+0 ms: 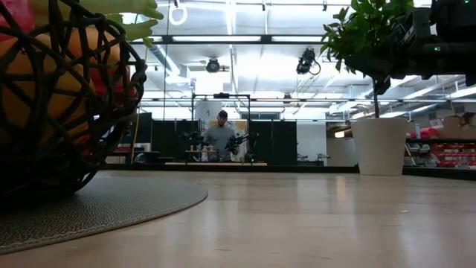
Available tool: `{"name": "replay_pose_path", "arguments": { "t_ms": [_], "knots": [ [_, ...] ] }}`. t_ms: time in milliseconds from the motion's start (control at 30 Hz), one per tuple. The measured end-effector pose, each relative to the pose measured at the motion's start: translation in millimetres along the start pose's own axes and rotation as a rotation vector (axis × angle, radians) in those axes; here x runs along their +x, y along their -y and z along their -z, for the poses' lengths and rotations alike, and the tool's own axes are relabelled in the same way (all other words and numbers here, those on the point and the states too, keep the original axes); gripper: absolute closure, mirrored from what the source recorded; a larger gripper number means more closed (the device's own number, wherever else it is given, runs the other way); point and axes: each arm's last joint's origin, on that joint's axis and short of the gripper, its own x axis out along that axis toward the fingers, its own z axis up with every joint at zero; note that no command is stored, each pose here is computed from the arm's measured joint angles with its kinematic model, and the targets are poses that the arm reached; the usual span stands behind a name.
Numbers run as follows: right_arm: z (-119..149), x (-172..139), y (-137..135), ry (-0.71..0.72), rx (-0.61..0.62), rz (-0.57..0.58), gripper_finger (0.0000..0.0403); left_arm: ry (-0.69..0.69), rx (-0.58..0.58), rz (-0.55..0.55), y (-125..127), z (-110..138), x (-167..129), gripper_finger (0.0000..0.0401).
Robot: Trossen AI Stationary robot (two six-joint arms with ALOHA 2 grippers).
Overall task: Build produce basket
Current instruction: Return to Home Position
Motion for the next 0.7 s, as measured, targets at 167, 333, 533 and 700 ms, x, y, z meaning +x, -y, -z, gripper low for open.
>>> {"name": "replay_pose_path", "arguments": {
  "t_ms": [167,333,533,700],
  "knots": [
    [0.0,0.0,0.0,0.000,0.000,0.000,0.0384,0.000,0.000,0.000,0.0,0.0,0.0,0.0365],
    [0.0,0.0,0.0,0.000,0.000,0.000,0.0384,0.000,0.000,0.000,0.0,0.0,0.0,0.0372],
    [0.0,0.0,0.0,0.000,0.000,0.000,0.0384,0.000,0.000,0.000,0.0,0.0,0.0,0.0374],
    [0.0,0.0,0.0,0.000,0.000,0.000,0.0384,0.000,0.000,0.000,0.0,0.0,0.0,0.0366]
  ]
}}
